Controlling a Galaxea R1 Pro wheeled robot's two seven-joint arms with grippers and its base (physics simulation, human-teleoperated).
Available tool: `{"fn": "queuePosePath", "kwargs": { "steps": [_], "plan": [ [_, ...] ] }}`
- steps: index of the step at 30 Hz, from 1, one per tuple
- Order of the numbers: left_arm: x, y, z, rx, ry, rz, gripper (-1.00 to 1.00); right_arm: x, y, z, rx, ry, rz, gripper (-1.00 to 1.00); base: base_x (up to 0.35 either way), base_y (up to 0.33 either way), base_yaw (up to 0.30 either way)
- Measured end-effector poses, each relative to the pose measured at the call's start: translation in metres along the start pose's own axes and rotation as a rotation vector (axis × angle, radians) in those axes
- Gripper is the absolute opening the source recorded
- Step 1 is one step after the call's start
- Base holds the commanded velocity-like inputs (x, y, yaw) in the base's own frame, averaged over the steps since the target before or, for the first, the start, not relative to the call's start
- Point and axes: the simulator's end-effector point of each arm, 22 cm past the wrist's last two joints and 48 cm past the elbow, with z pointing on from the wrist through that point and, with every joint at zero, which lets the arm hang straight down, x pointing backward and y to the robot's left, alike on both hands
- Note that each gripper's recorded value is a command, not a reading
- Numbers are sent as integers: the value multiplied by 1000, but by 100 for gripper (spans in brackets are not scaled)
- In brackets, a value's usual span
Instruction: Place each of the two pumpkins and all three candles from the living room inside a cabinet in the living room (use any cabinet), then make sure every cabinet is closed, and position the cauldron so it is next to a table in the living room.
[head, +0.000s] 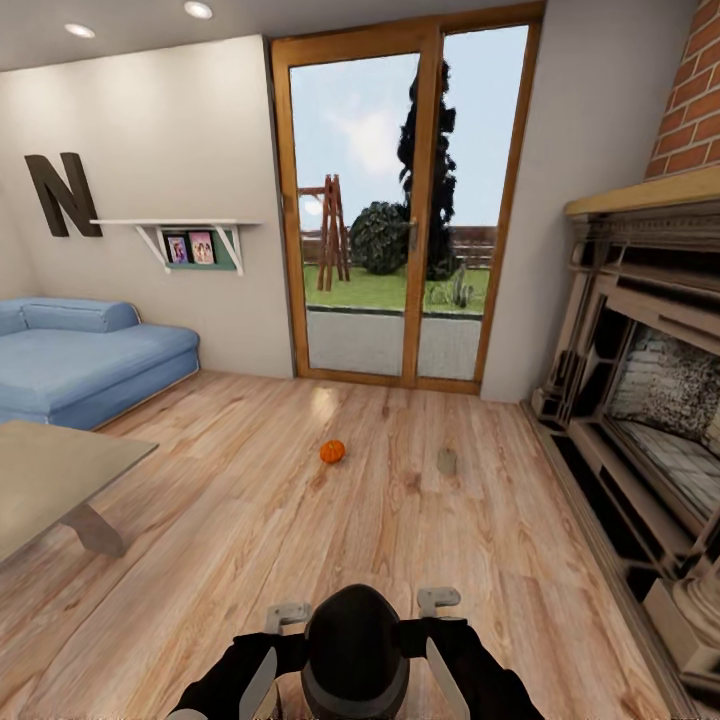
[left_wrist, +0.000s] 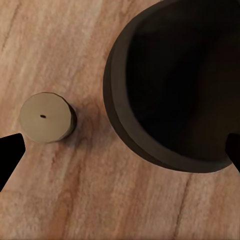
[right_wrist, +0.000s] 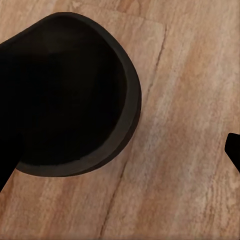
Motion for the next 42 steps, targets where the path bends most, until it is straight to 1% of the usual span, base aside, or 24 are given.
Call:
{"fn": "queuePosePath", "kwargs": {
  "steps": [23, 32, 36, 42],
  "plan": [
    [33, 7, 38, 1, -2, 1, 100, 36, -2, 36, -1, -2, 1, 100, 0, 0, 0],
    [31, 6, 37, 4, -5, 0, 100, 36, -2, 36, -1, -3, 1, 100, 0, 0, 0],
    [24, 4, 35, 7, -18, -3, 100, 31, -1, 34, -2, -11, 2, 100, 2, 0, 0],
    [20, 3, 33, 8, -11, -2, 100, 29, 2, 34, -19, -13, 31, 100, 146, -5, 0]
  ]
}}
